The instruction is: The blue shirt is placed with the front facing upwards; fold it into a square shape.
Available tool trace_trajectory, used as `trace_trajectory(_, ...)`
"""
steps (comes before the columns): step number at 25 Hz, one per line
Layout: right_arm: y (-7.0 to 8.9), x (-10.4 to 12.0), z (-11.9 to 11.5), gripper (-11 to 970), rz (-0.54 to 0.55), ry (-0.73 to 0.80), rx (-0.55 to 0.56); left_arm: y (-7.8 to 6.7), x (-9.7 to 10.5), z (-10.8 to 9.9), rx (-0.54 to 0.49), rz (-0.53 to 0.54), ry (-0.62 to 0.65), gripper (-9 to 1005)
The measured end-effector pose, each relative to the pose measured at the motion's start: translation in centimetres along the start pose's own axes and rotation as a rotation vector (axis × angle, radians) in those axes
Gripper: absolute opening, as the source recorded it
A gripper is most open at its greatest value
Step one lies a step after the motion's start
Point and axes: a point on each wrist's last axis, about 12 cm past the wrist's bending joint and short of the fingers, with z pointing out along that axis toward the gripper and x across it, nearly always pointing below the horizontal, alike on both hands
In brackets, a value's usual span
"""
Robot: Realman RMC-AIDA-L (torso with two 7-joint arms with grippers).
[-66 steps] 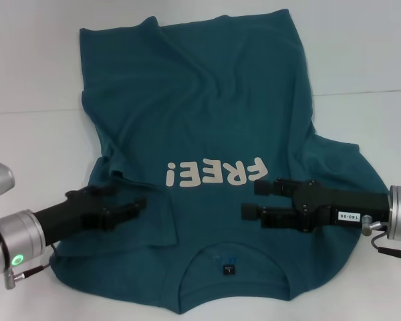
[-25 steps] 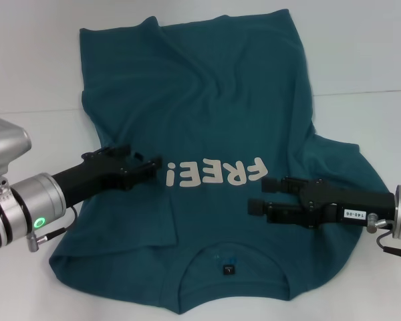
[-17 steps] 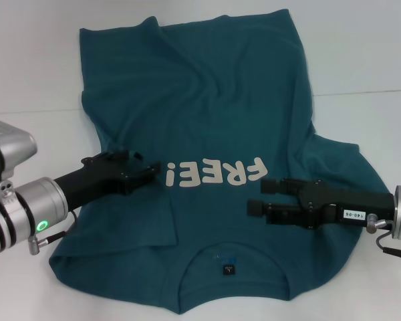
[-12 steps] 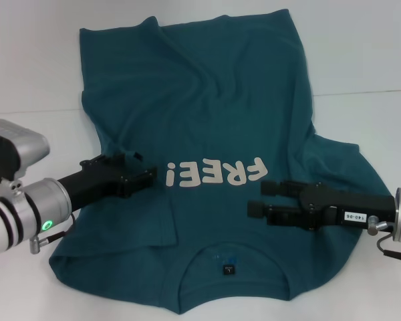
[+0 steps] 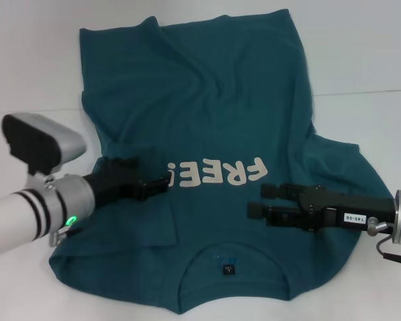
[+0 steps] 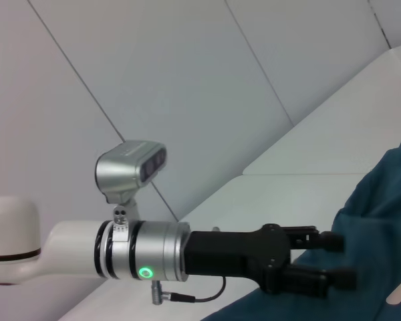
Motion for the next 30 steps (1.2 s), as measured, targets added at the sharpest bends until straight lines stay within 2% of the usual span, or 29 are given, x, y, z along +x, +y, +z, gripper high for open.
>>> trace_trajectory(8,0.0,0.1,0.1,881,-0.003,0.001,-0.001,-2.0,-2.3,1.8,0.082,0.070,-0.009,826)
trace_trajectory(13,-0.1,0.1,-0.1,880,-0.007,-0.001,0.009,-2.4,-2.3,1.2,0.121,0.047,-0.047,826)
trace_trajectory(16,-0.2,0.1,-0.3,880,-0.008,0.000,0.016,-1.8,-1.7,-0.4,0.148,0.004,-0.097,825)
trace_trajectory(22,-0.4,-0.1,-1.1,881,-0.024,0.001,0.041,0.1,0.0,-6.3,0.230,-0.139,-0.297,825)
trace_trajectory(26,-0.7,-0.2,-1.9,882,-0.042,-0.001,0.071,0.8,1.2,-9.6,0.253,-0.214,-0.408,825)
trace_trajectory(30,-1.0,-0.1,-3.4,881,-0.053,-0.015,0.122,1.0,2.2,-11.9,0.278,-0.275,-0.475,825)
